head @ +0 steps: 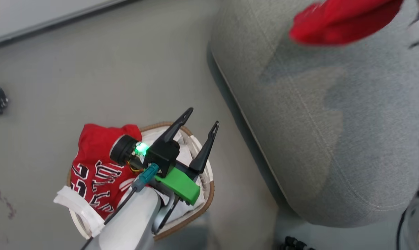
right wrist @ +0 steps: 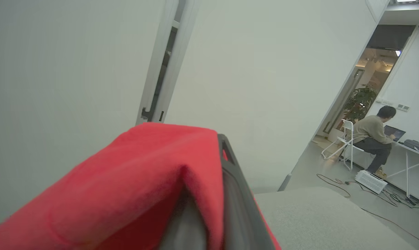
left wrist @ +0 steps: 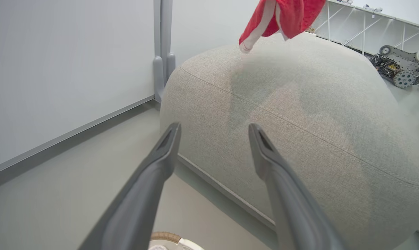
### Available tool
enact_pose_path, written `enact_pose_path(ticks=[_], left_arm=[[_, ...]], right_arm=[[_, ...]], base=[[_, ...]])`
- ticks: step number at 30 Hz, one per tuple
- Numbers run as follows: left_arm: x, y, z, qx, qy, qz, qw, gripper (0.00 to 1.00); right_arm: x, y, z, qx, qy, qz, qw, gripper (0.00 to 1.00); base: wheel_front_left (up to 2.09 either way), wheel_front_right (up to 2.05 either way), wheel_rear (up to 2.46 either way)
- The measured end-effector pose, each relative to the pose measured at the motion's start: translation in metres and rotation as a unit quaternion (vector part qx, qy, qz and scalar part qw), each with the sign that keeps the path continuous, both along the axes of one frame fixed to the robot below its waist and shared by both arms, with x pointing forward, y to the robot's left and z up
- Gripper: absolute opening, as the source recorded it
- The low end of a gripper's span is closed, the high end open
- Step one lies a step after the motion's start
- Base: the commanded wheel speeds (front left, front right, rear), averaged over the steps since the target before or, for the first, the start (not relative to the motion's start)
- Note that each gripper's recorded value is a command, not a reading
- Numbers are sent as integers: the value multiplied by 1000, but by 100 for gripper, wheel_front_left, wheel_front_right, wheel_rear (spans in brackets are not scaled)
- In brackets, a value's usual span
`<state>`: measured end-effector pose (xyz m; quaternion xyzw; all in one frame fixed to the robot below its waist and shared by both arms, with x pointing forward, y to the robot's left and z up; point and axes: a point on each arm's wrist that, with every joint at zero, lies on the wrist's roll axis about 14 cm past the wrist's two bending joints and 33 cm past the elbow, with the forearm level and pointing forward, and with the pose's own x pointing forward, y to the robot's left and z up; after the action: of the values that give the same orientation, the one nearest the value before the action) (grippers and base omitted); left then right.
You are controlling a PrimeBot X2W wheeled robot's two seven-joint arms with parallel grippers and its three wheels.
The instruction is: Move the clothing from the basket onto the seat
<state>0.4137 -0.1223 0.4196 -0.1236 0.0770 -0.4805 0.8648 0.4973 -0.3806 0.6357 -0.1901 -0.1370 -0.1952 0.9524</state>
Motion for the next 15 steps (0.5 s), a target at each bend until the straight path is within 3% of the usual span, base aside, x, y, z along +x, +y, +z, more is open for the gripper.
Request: enact_pose_path(ticks=[4, 8, 11, 15], left_arm=[[19, 14, -22, 14, 4, 16, 1000, 100], [32, 28, -46, 26, 16, 34, 999, 100], [39, 36, -62, 29, 28, 47, 998, 100], [44, 47, -83, 36, 46, 63, 996, 100]], right_arm=[[24, -24, 18, -27, -16, -25, 999, 0], [47, -29, -2, -43, 8, -33, 998, 0], [60, -35, -32, -33, 33, -43, 998, 0], [67, -31, -98, -18, 99, -46, 994, 0]], base=[[0, 0, 0], [0, 0, 0], [0, 0, 0], [0, 0, 0]])
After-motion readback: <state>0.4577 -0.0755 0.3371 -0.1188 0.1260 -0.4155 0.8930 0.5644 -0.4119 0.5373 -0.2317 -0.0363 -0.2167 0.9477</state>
